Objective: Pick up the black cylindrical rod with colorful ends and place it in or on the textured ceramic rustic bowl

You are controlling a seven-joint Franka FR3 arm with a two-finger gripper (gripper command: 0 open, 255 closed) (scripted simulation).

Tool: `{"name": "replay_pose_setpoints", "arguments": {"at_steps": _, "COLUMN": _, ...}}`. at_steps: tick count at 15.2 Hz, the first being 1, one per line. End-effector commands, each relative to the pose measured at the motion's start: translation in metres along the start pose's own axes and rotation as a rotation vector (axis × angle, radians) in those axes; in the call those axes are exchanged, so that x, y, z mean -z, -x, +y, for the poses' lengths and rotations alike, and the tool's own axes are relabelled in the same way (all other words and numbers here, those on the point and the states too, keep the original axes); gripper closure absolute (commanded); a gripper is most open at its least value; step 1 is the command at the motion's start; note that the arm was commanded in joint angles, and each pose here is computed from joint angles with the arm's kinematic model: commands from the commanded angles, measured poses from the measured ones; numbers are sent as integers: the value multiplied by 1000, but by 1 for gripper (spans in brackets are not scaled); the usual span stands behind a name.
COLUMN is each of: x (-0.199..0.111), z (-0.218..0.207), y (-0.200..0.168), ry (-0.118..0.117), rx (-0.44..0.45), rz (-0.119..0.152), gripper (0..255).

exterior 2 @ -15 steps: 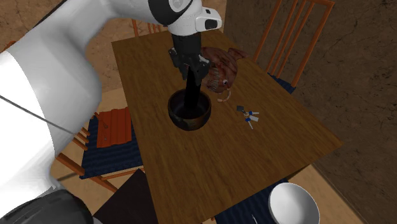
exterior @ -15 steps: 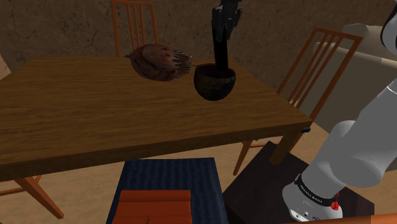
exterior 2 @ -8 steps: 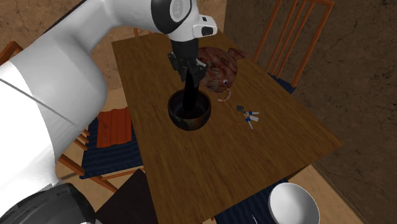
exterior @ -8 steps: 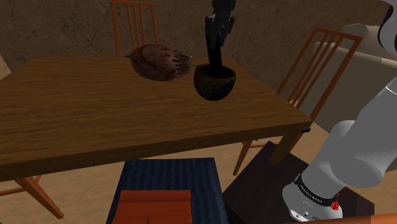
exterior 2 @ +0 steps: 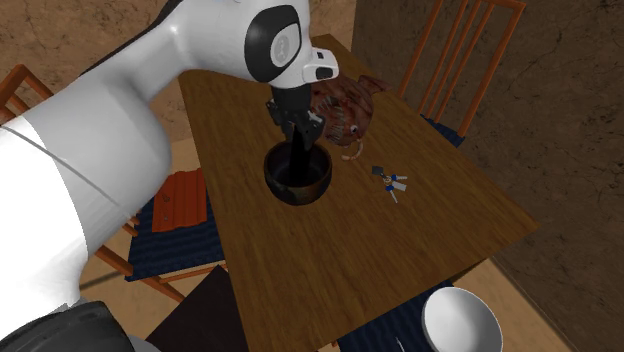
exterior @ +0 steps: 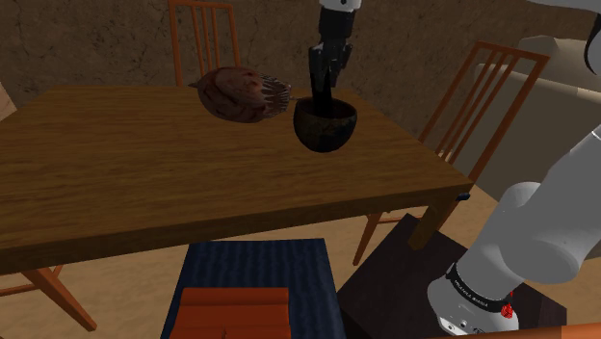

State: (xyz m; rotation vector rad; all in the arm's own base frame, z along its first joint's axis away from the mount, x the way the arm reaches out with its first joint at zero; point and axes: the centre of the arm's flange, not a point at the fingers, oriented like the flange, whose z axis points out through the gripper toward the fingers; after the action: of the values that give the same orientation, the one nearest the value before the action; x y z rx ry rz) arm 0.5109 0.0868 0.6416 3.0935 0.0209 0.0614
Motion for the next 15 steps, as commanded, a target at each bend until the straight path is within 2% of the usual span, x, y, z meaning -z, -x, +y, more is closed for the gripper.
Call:
{"name": "replay_pose_setpoints", "arguments": {"at_steps": 1, "x": -11, "z": 0, "y": -1, "ry": 0, "rx": 0, "rz": 1, "gripper": 255}}
{"name": "replay_pose_setpoints", "arguments": {"at_steps": 10, "x": -18, "z": -1, "y": 0, "ry": 0, "rx": 0, "rz": 1, "gripper": 255}}
{"name": "replay_pose_setpoints", "arguments": {"at_steps": 11, "x": -18, "z": -1, "y": 0, "ry": 0, "rx": 0, "rz": 1, "gripper": 0}}
{"name": "replay_pose_setpoints", "arguments": {"at_steps": 15, "x": -18, "z": -1, "y": 0, "ry": 0, "rx": 0, "rz": 1, "gripper": 0}}
